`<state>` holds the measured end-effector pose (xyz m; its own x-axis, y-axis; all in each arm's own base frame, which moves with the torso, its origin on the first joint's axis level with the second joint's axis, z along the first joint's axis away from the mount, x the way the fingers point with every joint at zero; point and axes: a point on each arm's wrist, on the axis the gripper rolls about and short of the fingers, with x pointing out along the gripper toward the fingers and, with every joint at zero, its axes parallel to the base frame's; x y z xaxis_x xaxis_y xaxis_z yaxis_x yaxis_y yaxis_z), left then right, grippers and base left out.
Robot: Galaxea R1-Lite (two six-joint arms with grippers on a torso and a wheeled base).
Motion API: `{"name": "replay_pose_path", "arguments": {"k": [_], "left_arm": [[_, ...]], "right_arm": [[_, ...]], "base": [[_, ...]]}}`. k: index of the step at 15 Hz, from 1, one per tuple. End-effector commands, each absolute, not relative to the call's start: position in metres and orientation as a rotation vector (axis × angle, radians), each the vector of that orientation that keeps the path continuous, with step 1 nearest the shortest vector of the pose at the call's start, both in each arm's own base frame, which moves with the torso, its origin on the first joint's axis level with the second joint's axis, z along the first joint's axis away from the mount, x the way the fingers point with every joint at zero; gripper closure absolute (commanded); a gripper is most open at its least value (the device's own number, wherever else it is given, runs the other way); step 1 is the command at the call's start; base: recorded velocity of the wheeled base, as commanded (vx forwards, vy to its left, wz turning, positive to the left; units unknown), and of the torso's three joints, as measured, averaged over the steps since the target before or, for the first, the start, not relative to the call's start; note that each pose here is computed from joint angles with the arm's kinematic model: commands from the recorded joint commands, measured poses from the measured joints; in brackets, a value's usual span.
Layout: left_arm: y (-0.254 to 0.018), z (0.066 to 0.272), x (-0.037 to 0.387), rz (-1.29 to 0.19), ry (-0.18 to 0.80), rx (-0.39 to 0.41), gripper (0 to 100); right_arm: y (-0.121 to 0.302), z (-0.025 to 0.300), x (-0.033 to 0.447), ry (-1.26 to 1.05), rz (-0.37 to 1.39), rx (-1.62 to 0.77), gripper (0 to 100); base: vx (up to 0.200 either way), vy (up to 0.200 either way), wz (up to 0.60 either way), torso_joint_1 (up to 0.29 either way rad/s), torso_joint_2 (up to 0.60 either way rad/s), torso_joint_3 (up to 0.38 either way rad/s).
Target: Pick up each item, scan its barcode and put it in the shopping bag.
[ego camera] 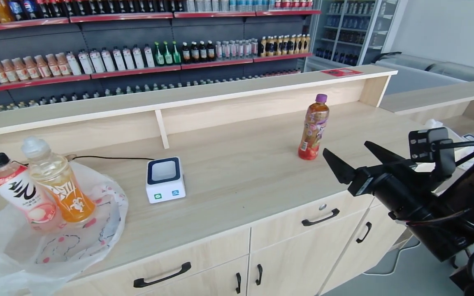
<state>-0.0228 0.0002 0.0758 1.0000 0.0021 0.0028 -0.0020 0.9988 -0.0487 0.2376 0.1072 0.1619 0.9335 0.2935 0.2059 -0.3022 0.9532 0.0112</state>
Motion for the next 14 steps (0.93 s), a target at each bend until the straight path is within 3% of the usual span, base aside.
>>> {"name": "replay_pose_path", "arguments": {"k": [1,7,14], "left_arm": [[0.0002,0.0758,-0.0227,0.003,-0.002,-0.049,0],[0.0002,0.0758,-0.0227,0.003,-0.002,-0.049,0],[0.0002,0.0758,-0.0227,0.003,-0.002,-0.049,0]], "right_arm": [[0.1086,0.1588,0.2392,-0.193,0.307,0.040,0],[0.1098,0.1546,0.2418,-0.179,0.307,0.034,0],[0.1115,0.1515,0.2443,-0.168,0.309,0.031,0]], "base": [[0.000,-0.200,0.60,-0.002,0.00,0.002],[0.000,-0.200,0.60,0.004,0.00,0.001],[0.000,-0.200,0.00,0.001,0.00,0.001]]}}
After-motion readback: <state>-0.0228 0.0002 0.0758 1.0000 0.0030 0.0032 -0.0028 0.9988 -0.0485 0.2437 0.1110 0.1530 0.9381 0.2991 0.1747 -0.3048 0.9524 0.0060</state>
